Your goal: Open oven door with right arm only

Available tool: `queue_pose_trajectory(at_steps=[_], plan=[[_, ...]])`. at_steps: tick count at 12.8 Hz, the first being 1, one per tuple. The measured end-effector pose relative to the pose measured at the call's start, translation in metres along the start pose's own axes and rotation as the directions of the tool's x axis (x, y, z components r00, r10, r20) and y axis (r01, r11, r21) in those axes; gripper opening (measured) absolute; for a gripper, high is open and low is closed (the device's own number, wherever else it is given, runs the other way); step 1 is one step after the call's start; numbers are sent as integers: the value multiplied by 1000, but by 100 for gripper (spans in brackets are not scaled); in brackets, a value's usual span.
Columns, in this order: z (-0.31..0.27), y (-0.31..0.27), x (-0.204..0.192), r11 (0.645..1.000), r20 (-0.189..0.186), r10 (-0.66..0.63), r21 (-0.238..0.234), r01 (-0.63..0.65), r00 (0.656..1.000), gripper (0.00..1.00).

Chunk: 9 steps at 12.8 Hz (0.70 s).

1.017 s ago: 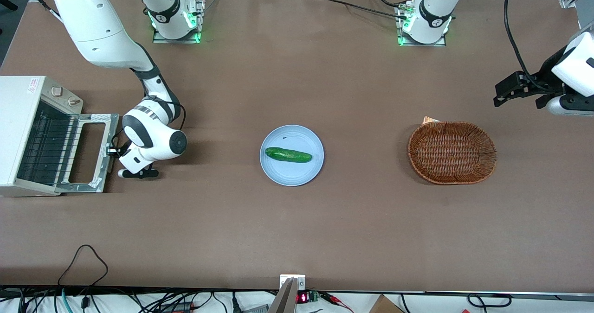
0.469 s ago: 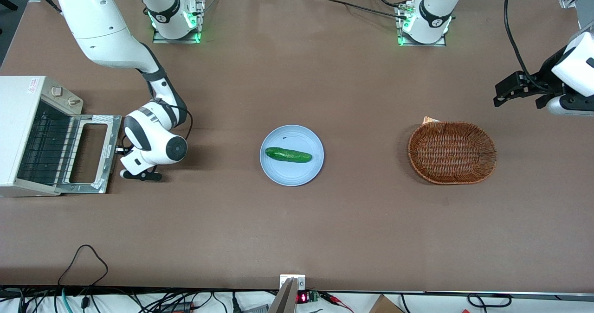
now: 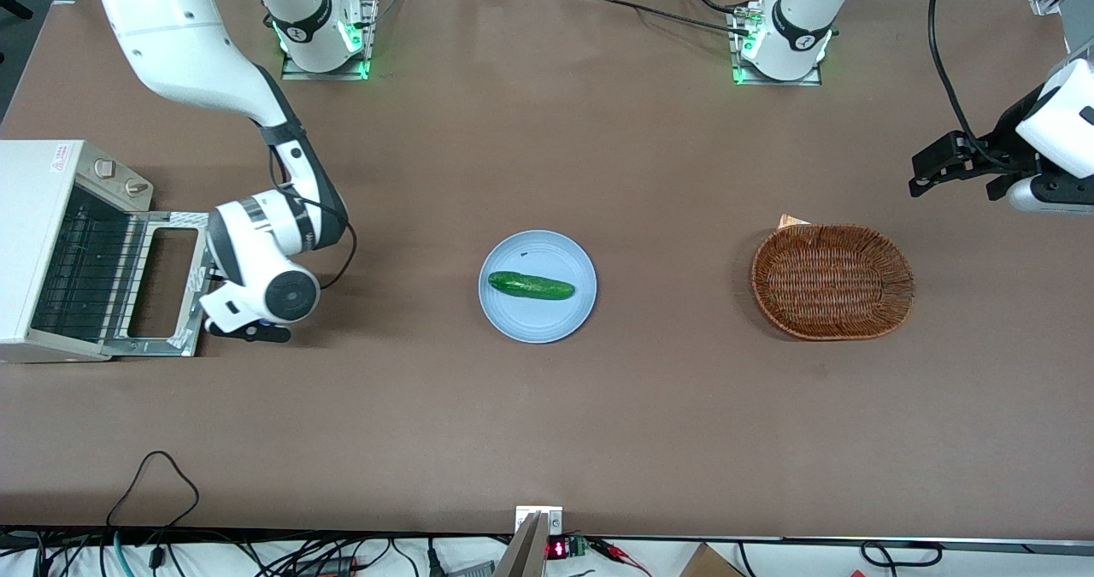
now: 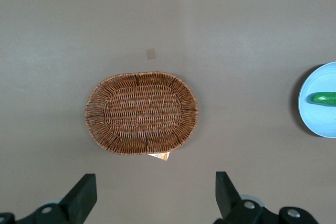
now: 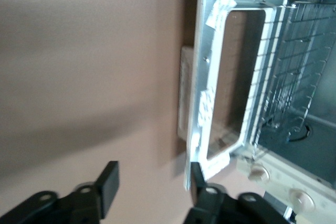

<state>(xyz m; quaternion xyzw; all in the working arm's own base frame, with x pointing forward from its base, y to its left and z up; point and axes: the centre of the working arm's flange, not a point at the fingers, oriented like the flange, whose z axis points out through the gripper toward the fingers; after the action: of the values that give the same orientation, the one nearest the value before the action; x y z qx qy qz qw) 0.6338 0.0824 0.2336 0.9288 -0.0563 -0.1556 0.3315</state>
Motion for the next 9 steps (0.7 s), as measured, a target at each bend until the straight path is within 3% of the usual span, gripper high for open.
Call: queue_pose_trajectory(at_steps=[2, 3, 6, 9], plan=[[-34, 20, -5, 997, 61, -15, 79, 10, 998, 95], [-51, 32, -10, 992, 93, -26, 128, 14, 995, 100], [-104, 79, -31, 958, 153, -63, 285, 17, 986, 100], [-145, 138, -48, 879, 135, -67, 476, -6, 989, 100]])
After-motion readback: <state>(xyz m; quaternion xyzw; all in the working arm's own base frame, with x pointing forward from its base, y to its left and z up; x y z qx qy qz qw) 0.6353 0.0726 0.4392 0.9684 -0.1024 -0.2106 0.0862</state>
